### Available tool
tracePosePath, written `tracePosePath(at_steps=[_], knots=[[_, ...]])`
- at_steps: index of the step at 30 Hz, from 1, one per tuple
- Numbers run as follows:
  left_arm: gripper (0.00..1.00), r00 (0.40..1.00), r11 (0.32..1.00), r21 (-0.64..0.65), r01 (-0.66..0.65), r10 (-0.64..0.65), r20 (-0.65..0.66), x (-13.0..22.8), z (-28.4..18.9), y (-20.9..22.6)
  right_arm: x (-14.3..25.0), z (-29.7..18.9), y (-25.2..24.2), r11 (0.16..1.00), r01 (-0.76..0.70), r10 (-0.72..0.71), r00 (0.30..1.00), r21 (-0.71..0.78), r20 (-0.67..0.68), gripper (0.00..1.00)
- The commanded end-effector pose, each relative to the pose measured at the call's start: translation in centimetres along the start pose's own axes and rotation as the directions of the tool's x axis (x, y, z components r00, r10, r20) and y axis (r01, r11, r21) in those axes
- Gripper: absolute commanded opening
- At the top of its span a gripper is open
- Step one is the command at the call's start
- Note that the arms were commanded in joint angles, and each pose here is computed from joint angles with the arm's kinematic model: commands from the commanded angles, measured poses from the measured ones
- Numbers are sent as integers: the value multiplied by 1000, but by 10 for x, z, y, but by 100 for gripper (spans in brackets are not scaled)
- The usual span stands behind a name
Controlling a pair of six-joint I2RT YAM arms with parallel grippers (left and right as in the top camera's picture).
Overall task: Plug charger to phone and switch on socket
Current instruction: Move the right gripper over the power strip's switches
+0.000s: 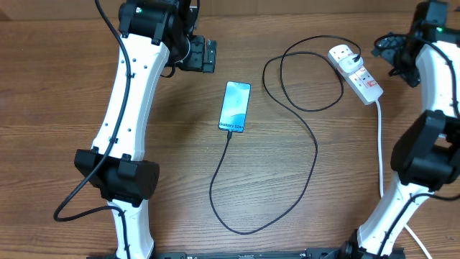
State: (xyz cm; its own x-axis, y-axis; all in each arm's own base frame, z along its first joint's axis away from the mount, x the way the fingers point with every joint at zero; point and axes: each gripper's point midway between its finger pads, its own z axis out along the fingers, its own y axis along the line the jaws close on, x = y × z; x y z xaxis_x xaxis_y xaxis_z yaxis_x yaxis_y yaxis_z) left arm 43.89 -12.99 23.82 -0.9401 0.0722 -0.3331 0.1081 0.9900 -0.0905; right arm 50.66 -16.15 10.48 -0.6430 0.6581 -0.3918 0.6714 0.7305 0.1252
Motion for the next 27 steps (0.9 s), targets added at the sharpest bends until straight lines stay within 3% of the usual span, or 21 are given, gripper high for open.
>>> tracePosePath(at_steps=[1,16,27], knots=[[100,1000,1000,-15,21,-21,-4,-1,4,4,-9,8,1,1000,8,-9,999,18,35,100],[100,1000,1000,-15,21,-21,-4,-1,4,4,10,60,-6,998,17,-15,999,62,-32,100],[100,1000,1000,-15,21,-21,-4,-1,4,4,22,69,-5,998,21,-17,997,51,-79,100]])
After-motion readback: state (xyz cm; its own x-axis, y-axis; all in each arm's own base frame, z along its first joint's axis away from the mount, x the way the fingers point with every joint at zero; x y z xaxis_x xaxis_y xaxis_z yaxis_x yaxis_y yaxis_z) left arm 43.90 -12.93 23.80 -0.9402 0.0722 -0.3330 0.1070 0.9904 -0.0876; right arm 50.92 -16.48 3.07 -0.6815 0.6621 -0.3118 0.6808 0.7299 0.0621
